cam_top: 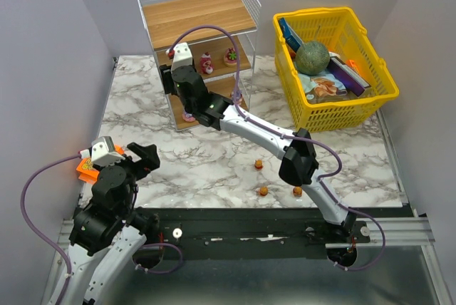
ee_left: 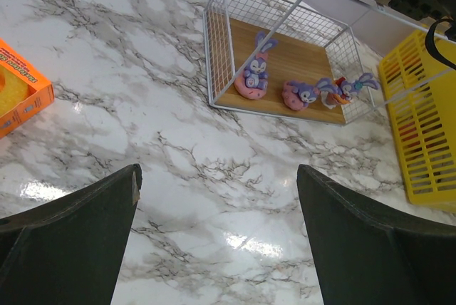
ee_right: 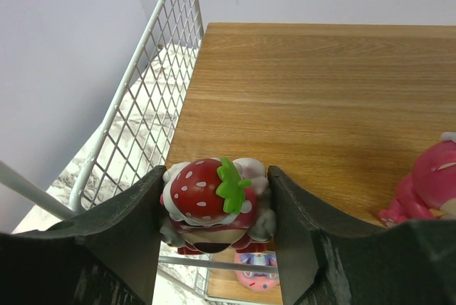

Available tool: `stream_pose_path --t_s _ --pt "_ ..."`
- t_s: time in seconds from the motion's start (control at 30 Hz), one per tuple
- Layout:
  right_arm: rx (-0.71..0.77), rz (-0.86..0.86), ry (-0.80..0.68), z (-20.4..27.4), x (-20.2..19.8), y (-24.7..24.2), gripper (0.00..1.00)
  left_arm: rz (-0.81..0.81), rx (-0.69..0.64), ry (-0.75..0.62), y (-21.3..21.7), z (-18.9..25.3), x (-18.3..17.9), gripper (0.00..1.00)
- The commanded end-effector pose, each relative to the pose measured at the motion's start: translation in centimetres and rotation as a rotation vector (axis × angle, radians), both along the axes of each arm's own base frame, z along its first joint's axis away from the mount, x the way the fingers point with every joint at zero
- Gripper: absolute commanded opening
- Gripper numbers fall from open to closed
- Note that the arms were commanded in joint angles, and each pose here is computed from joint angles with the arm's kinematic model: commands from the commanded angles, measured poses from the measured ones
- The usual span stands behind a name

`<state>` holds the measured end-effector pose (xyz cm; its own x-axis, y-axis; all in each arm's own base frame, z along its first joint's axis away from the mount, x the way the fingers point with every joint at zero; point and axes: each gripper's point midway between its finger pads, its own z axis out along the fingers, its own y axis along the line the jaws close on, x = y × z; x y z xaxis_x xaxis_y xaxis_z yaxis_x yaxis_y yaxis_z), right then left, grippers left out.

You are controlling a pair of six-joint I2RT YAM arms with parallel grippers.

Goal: Place and organize the plastic toys onto the shelf

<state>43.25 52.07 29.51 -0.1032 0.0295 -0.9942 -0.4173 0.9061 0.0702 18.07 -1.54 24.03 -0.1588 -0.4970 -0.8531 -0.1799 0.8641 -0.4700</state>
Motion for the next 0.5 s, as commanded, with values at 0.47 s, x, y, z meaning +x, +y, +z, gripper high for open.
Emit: stream_pose_path --t_s 0.47 --pt "0.010 -0.095 0.000 -1.42 2.13 -1.08 0.64 0.020 -0.004 -0.036 0.47 0.67 -0.06 0.99"
